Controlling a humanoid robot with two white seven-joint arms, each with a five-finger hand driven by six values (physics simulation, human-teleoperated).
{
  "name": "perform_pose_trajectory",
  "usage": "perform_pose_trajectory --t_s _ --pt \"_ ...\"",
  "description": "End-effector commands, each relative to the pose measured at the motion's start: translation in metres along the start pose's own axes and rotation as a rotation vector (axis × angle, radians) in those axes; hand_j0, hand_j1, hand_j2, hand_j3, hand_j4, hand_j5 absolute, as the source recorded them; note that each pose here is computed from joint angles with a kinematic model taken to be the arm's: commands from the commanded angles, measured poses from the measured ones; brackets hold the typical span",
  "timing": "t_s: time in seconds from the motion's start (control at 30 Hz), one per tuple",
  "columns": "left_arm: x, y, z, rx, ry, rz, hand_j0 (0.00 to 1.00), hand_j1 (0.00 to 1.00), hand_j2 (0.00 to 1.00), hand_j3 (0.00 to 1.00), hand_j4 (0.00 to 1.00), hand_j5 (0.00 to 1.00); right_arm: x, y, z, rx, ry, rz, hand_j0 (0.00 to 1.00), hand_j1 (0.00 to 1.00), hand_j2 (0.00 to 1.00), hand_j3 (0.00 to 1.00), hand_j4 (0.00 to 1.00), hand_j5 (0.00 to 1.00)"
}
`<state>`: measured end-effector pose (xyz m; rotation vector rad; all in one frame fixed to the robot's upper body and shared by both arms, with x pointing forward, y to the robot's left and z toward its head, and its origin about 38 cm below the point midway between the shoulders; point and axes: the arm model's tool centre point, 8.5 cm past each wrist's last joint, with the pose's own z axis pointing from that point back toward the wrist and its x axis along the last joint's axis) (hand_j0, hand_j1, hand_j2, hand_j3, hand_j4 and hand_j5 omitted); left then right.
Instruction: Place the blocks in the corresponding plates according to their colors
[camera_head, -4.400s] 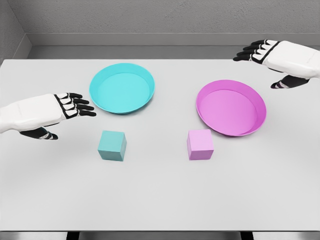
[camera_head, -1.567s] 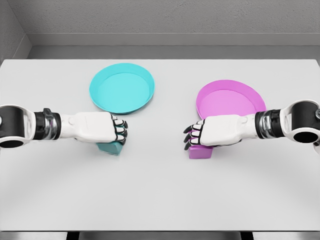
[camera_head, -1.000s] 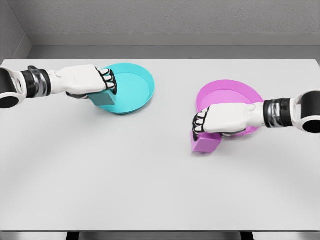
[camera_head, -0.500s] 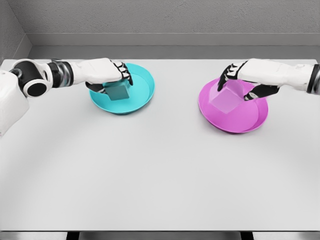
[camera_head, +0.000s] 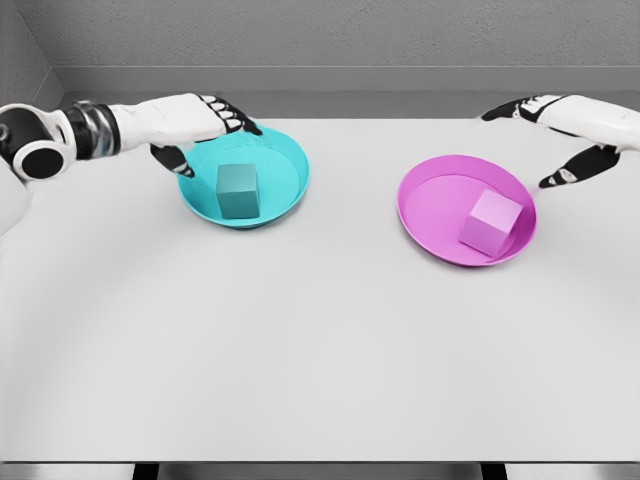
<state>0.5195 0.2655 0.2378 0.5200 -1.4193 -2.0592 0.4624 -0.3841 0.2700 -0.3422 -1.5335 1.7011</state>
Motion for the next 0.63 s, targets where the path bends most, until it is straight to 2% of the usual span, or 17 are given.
perform_pose_trajectory --t_s 0.0,0.03,0.1,0.13,0.2,0.23,0.27,0.37,0.6 --pt "-0.035 0.006 0.065 0.098 0.052 0.155 1.0 1.0 1.0 1.0 1.0 1.0 -0.012 -0.006 0.013 -0.027 0.041 -0.017 1.0 1.0 1.0 1.0 1.0 1.0" --pt "-0.045 0.003 0.087 0.131 0.069 0.218 1.0 1.0 1.0 1.0 1.0 1.0 -0.012 -0.006 0.013 -0.027 0.041 -0.017 1.0 1.0 1.0 1.0 1.0 1.0" --pt "-0.075 -0.029 0.152 0.067 0.211 0.261 1.0 1.0 1.0 1.0 1.0 1.0 -0.013 -0.007 0.017 -0.022 0.051 -0.01 1.0 1.0 1.0 1.0 1.0 1.0" --pt "-0.074 -0.045 0.154 0.041 0.217 0.281 1.0 1.0 1.0 1.0 1.0 1.0 -0.013 -0.008 0.017 -0.022 0.051 -0.009 1.0 1.0 1.0 1.0 1.0 1.0" --pt "-0.056 -0.115 0.147 -0.068 0.195 0.378 1.0 1.0 1.0 1.0 1.0 1.0 -0.012 -0.007 0.017 -0.019 0.048 -0.007 1.0 1.0 1.0 1.0 1.0 1.0" --pt "-0.043 -0.12 0.134 -0.065 0.152 0.387 1.0 1.0 1.0 1.0 1.0 1.0 -0.011 -0.006 0.016 -0.016 0.046 -0.006 1.0 1.0 1.0 1.0 1.0 1.0" --pt "-0.043 -0.117 0.137 -0.047 0.152 0.386 1.0 1.0 1.0 1.0 1.0 1.0 -0.011 -0.005 0.015 -0.012 0.046 -0.007 1.0 1.0 1.0 1.0 1.0 1.0" --pt "-0.037 -0.122 0.131 -0.051 0.135 0.395 1.0 1.0 1.0 1.0 1.0 1.0 -0.011 -0.006 0.015 -0.013 0.046 -0.005 1.0 1.0 1.0 1.0 1.0 1.0" --pt "-0.038 -0.12 0.131 -0.04 0.133 0.402 1.0 1.0 1.0 1.0 1.0 1.0 -0.011 -0.006 0.015 -0.013 0.045 -0.005 1.0 1.0 1.0 1.0 1.0 1.0"
